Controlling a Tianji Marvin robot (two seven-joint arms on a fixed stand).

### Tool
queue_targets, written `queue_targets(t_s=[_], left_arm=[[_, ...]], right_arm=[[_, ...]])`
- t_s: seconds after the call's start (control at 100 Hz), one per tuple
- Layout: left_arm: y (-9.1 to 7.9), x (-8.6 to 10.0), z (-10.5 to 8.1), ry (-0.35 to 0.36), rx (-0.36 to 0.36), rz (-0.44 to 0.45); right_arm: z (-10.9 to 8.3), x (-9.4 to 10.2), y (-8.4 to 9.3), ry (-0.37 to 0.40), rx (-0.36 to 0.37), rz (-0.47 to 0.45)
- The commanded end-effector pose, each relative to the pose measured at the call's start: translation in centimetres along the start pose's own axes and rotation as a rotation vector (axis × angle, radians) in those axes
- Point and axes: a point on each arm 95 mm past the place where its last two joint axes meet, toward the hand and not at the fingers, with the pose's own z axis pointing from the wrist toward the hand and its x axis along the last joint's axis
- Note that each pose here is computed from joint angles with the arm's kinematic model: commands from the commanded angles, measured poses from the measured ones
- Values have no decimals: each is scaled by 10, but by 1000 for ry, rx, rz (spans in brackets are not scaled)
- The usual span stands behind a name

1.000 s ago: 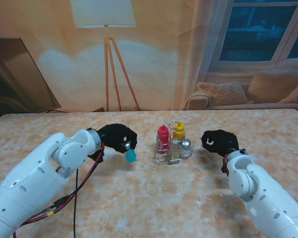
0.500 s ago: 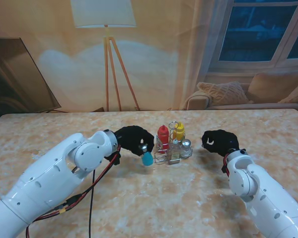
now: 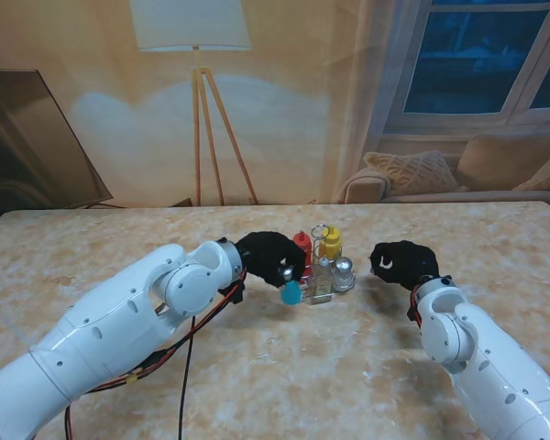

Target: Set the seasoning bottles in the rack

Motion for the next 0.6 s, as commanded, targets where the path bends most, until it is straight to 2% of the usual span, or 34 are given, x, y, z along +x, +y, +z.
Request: queue_targets(t_s=[0.0,0.1,0.37,0.59], left_arm=[[-1,7,6,7,-3,-14],[0,8,10,0,23,-2],[1,7,21,-19,25,22],[2,4,28,-45,58,45]], right_arm=[[-2,3,-5,2,20,6],[-2,2,-5,0,19,6],[-3,2,-5,2,12,3],[-3,2,-5,0,14,4]])
